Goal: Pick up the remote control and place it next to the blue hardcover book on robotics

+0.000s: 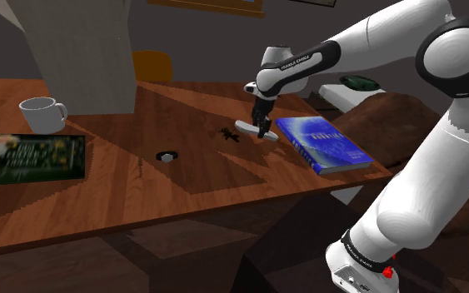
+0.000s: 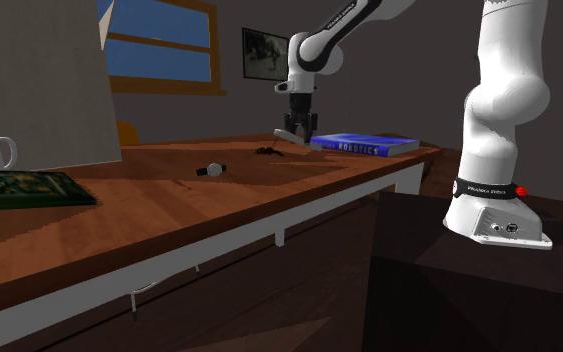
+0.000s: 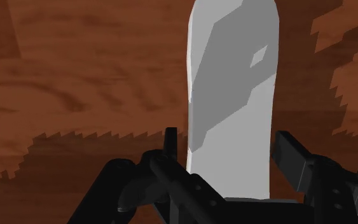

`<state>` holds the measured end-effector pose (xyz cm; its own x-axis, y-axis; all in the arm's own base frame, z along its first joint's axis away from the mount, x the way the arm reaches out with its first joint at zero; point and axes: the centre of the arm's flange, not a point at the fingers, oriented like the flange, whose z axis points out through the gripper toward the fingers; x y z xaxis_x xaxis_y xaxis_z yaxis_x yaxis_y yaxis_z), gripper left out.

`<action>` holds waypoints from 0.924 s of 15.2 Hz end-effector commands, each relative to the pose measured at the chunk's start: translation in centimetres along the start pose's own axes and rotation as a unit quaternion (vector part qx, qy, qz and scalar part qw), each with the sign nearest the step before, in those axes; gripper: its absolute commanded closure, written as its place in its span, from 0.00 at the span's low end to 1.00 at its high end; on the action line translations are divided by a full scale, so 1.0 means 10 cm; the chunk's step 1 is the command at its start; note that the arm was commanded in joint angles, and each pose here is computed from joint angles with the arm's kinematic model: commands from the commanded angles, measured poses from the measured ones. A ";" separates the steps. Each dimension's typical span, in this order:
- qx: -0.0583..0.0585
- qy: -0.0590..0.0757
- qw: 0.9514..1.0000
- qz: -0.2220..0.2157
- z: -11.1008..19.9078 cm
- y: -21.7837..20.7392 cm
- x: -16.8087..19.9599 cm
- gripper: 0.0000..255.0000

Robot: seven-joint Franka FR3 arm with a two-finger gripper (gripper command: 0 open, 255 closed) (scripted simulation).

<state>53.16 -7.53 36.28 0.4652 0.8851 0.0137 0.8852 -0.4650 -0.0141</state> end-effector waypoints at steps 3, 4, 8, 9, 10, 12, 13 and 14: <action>0.003 -0.002 1.000 0.000 0.19 -0.02 -0.01 1.00; 0.003 -0.002 1.000 0.000 0.19 -0.02 -0.01 1.00; 0.003 -0.002 1.000 0.000 0.19 -0.02 -0.01 1.00; 0.003 -0.002 1.000 0.000 0.19 -0.02 -0.01 1.00; 0.003 -0.002 1.000 0.000 0.19 -0.01 0.00 0.00; 0.003 -0.002 1.000 0.000 0.20 -0.02 0.00 0.00; 0.003 -0.002 1.000 0.000 0.20 -0.02 0.00 0.00; 0.003 -0.002 1.000 0.000 0.20 -0.02 0.00 0.00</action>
<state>52.99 -7.41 34.29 0.4658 0.8848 0.0108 0.8848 -0.4656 -0.0193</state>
